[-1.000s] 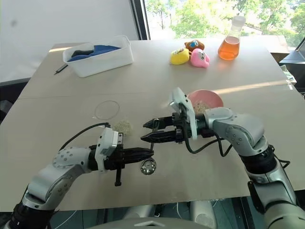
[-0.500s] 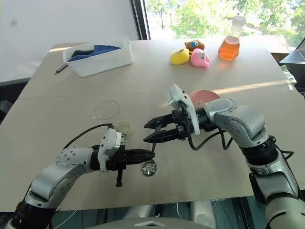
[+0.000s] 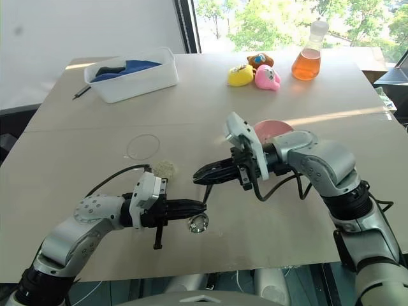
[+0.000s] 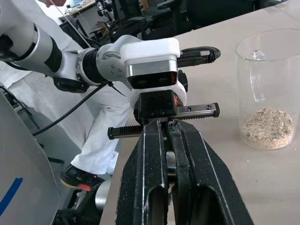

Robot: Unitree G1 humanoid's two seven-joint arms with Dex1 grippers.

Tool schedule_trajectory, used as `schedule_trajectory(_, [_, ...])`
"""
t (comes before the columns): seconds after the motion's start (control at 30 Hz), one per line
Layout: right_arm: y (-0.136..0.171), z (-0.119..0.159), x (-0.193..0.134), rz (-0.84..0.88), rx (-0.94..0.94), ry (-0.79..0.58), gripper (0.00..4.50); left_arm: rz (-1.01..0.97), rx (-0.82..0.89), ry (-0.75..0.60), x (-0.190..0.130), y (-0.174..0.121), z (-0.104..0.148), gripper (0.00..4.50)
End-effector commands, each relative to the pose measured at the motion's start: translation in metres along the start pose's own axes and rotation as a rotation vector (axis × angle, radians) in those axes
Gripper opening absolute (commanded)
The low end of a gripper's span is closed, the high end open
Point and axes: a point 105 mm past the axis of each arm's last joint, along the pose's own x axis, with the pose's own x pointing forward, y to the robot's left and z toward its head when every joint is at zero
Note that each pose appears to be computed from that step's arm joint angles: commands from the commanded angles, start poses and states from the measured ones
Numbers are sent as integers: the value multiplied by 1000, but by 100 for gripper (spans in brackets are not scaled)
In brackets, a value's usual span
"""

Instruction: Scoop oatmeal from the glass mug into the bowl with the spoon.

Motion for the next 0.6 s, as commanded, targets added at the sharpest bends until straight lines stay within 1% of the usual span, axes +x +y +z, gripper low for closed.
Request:
schedule_trajectory(0.03, [0, 2, -5, -4, -23, 9, 7, 41, 40, -12, -10, 7, 8, 0])
schedule_trajectory(0.33, [-5, -6, -7, -17, -7, 17, 7, 59, 35, -13, -14, 9, 11, 0])
schedule_trajectory(0.43, [-8, -5, -5, -28, -9, 13, 7, 93, 14, -12, -13, 12, 9, 0])
schedule_trajectory(0.6, [-11, -2, -4, -40, -5, -9, 7, 158, 37, -29, -10, 22, 13, 0])
